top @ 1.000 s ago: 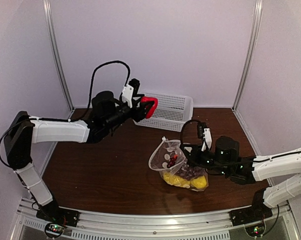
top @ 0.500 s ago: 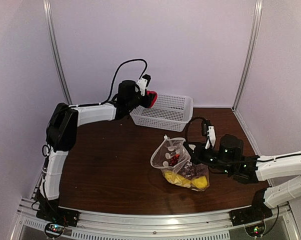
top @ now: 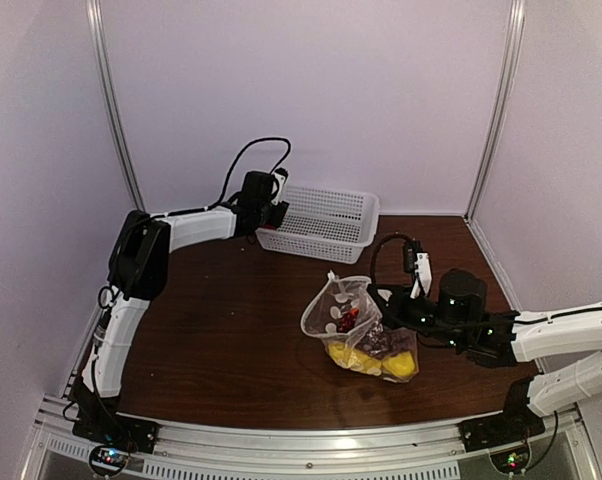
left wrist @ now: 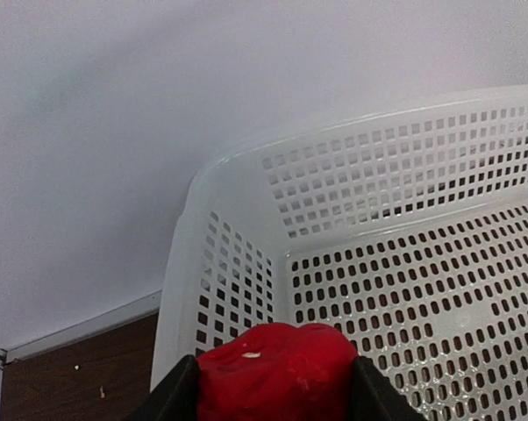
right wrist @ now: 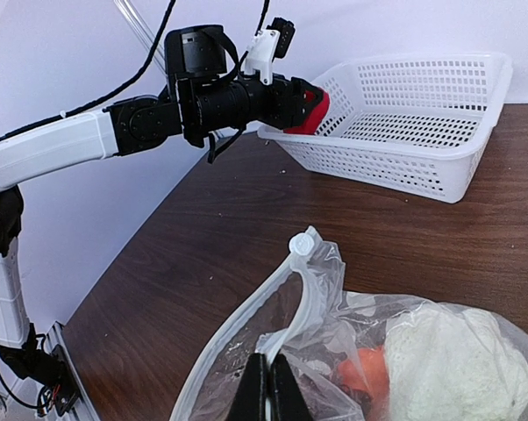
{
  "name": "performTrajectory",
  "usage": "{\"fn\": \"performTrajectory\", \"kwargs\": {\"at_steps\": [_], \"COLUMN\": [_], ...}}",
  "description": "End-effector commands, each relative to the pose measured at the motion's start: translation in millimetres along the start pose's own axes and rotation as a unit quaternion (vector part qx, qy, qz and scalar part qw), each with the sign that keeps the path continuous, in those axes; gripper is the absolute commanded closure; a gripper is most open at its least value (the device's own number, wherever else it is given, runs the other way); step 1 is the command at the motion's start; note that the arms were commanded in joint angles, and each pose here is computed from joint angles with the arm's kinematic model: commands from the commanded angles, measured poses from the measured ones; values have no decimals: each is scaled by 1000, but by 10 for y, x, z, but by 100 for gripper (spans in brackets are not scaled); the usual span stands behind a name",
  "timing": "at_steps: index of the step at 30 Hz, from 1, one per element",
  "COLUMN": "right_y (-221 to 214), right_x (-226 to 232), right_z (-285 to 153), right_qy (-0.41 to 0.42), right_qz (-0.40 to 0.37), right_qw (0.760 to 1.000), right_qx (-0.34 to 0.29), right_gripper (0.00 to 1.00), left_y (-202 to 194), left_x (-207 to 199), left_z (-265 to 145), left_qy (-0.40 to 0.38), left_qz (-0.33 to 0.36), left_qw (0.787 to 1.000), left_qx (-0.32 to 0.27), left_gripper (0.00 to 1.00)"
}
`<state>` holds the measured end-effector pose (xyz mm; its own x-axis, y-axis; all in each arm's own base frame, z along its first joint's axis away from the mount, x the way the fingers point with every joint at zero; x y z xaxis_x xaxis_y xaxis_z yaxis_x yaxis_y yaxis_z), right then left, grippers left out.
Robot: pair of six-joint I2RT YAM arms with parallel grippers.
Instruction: Open the zip-top bag and remove the fake food
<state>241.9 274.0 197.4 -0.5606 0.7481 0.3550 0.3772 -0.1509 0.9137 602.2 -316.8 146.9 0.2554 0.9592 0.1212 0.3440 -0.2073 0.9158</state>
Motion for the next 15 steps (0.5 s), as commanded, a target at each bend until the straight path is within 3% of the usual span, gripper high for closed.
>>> {"fn": "performTrajectory", "kwargs": {"at_steps": [1, 11, 15], "right_y": [-3, 9, 14], "right_x": [-41, -19, 6], "right_z": [-14, -11, 4], "right_qy": [-6, 0, 5], "right_qz": [1, 0, -2], "right_qw": [1000, 1000, 1000], "right_qx": [0, -2, 0], "right_gripper": [100, 100, 100], "left_y": [18, -396, -461], "left_x": [455, 1379, 1556], "left_z": [-157, -444, -514], "left_qy": [100, 217, 213], "left_qz": [10, -25, -47], "left_qw": [995, 974, 974], "left_qx": [14, 61, 62], "left_gripper": [55, 57, 51]}}
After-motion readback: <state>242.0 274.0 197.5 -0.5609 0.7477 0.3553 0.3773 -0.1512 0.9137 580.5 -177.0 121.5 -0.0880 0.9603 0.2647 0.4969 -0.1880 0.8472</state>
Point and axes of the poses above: each gripper's point midway between its finger pads, its own z axis out along the fingers, its own x axis along the line the jaws close on, y = z × x, the point moved 1 cm from there along -z, back along the fingers, and after that the axes turned 9 degrees about -z, right-handed, at the moved point
